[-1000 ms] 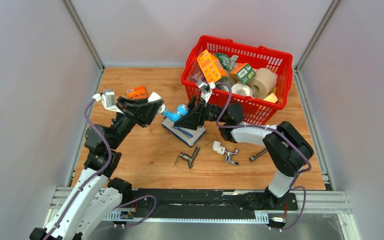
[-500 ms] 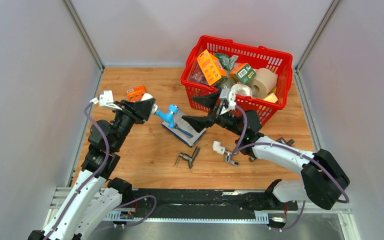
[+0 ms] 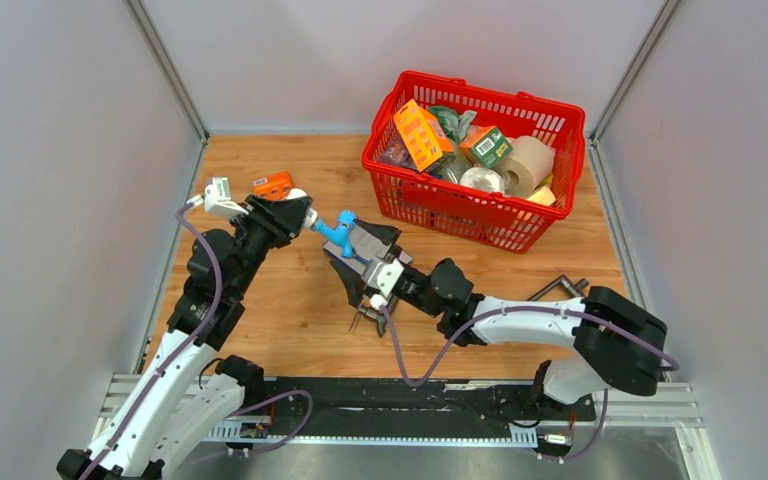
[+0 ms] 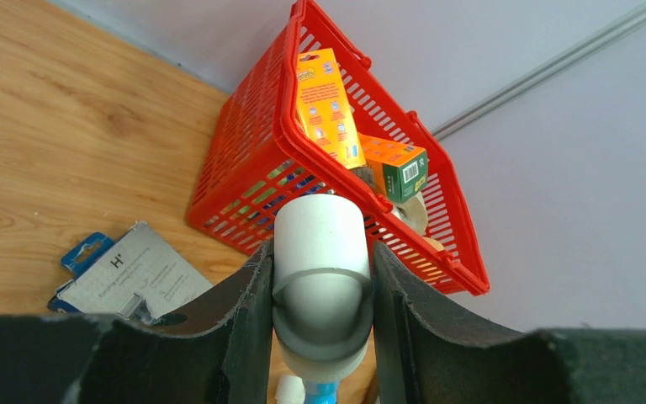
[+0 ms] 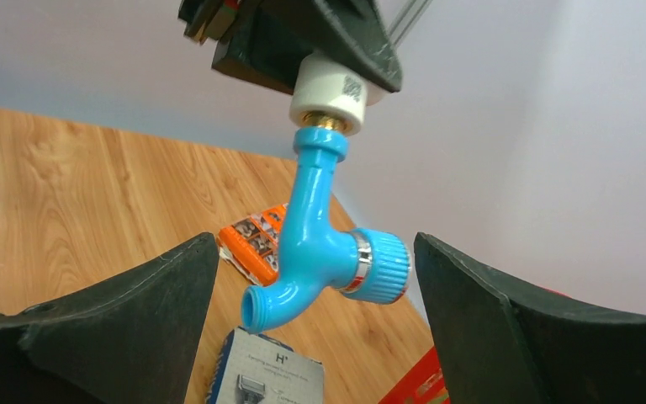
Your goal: Install the water faucets
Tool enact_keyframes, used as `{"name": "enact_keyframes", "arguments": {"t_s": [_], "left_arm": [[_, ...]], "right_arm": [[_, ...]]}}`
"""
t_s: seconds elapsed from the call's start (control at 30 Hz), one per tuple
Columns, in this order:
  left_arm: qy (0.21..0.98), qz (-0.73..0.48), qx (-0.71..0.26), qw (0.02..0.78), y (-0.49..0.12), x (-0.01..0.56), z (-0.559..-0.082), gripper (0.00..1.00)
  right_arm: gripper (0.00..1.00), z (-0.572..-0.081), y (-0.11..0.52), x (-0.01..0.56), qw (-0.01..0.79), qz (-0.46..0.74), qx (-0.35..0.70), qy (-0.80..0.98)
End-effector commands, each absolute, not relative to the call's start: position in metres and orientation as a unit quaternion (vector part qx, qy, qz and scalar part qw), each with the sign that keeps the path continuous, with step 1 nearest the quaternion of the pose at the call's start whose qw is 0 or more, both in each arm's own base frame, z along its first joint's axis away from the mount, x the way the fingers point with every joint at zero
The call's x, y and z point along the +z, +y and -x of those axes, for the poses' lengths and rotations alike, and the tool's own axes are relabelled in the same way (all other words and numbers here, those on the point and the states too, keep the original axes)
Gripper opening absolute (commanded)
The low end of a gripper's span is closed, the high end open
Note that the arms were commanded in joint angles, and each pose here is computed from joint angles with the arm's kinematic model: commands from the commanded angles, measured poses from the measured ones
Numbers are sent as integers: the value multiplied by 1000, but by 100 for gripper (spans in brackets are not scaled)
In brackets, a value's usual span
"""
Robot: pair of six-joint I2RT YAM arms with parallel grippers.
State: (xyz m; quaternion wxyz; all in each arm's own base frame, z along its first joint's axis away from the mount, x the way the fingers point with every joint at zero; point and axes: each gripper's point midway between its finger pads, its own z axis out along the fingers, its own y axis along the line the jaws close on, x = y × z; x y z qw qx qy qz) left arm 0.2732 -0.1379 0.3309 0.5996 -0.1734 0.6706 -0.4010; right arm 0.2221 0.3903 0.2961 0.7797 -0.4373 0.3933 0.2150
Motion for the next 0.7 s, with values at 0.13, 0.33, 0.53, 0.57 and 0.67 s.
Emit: {"name": "enact_keyframes", "arguments": {"t_s": [0.13,0.33,0.53,0.57,0.67], "left_arm": [[618,165,-461,615,-144,378,-262,0],[603,140,-500,606,-155,387,-253,0],[590,98,-516,613,-163,397,-243,0],[591,92,-514,615,-164,396,-242,0],[584,75,-510,627,-164,398,-239,0]], "right_arm": [[91,-244,408,296,795,433,133,402],[84,-261,410,281,798,411,110,428],[68,-238,420,285,779,435,205,403],[63,-229,421,290,771,437,242,395],[42,-206,420,302,729,443,362,376]]}}
